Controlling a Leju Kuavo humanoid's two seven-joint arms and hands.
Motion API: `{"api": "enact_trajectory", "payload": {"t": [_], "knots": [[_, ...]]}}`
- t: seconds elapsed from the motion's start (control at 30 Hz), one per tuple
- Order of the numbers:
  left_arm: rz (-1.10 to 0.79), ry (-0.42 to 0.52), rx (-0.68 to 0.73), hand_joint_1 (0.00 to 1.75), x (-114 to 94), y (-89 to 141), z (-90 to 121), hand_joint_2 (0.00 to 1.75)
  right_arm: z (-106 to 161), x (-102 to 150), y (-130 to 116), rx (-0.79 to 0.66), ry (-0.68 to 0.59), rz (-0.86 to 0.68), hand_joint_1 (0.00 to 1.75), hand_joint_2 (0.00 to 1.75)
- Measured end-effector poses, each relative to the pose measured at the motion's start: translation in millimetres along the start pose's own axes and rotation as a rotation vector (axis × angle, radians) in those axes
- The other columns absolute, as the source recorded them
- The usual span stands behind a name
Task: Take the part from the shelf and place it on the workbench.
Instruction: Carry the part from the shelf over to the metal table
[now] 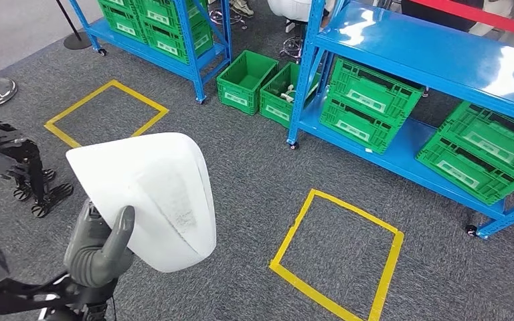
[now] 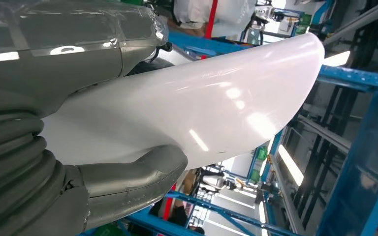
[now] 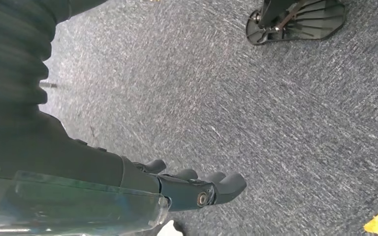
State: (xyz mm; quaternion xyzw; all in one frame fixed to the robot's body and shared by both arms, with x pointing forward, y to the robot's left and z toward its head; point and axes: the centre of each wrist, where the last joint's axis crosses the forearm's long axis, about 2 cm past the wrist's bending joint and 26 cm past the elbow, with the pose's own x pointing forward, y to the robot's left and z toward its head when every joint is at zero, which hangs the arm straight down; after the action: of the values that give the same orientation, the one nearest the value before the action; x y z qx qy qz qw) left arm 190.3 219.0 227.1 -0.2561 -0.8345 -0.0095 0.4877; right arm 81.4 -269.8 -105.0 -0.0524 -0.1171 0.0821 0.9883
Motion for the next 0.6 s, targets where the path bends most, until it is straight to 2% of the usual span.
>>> {"api": "enact_trajectory", "payload": {"t": [0.6], "knots": [[0.001,-0.004,0.000,1.75,1.3,-0.4,0.0,1.75,-0.1,-0.3,-0.6,-0.001,0.000,0.013,0.00,1.75]]}}
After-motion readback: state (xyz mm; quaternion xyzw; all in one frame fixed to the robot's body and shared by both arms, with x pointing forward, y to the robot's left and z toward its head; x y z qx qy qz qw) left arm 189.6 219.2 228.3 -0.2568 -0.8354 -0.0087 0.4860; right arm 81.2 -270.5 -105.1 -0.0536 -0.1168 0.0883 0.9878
